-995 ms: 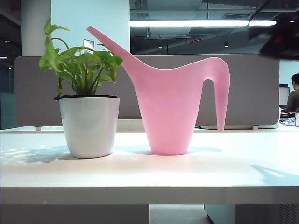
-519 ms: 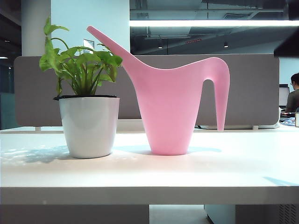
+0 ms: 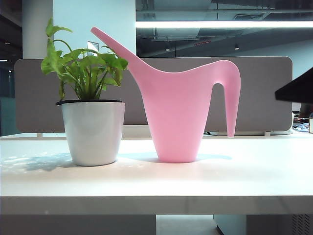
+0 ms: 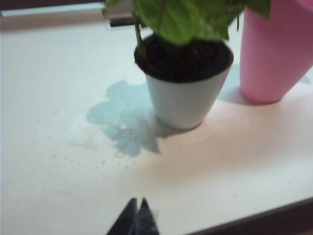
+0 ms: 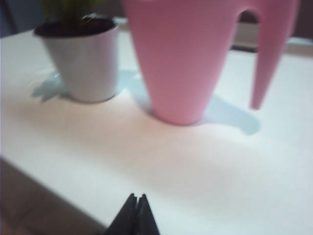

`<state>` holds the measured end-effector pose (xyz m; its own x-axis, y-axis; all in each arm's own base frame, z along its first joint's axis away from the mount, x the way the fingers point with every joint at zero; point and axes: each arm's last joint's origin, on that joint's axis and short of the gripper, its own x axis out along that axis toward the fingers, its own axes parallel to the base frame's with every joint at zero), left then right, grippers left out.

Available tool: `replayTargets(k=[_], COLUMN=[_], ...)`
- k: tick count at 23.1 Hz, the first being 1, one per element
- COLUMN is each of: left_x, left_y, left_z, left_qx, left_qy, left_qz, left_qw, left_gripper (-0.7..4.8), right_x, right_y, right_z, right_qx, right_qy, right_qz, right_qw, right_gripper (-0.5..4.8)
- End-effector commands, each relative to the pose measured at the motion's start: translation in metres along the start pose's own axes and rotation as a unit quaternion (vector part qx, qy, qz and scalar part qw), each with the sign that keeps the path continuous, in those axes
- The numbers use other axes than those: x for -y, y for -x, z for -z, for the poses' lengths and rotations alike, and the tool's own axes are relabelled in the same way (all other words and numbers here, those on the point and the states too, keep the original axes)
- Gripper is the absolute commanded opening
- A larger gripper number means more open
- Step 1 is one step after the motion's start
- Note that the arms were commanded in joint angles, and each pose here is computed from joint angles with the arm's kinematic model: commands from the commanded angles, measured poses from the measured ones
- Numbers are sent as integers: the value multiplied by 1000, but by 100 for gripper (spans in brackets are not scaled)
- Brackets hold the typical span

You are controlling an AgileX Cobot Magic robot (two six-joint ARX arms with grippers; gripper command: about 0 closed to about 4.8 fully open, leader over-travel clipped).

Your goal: Pick up the watering can from the table, water the potted plant, and put the can back.

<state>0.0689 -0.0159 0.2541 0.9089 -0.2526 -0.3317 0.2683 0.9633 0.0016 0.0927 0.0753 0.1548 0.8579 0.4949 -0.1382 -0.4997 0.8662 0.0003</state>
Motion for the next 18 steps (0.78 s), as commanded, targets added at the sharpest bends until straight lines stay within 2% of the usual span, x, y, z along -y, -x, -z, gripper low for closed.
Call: replayTargets(k=[1, 3, 9, 10, 15, 18], left_x=[-1, -1, -2, -3, -7, -16], left_y=[-4, -12, -47, -50, -51, -52], left_z=[13, 34, 93, 92, 92, 91], left_qx=[51, 75, -24, 2, 13, 40], left_qy=[-1, -2, 6, 3, 10, 21], left_qz=[-6, -7, -4, -10, -33, -77], left_qw=[999, 997, 1000, 1000, 999, 996], left_gripper=[3, 3, 3, 3, 3, 3], right_x=[-4, -4, -4, -3, -4, -5], right_y=[1, 1, 1, 1, 2, 2], right_z=[5, 7, 13, 14, 15, 18], right_qx=[-13, -25, -57, -59, -63, -81], right_qy=[5, 9, 18, 19, 20, 22], right_qz=[-10, -8, 4, 5, -2, -25], right_qw=[1000, 1000, 998, 998, 998, 996], right_gripper=[-6, -6, -6, -6, -6, -6])
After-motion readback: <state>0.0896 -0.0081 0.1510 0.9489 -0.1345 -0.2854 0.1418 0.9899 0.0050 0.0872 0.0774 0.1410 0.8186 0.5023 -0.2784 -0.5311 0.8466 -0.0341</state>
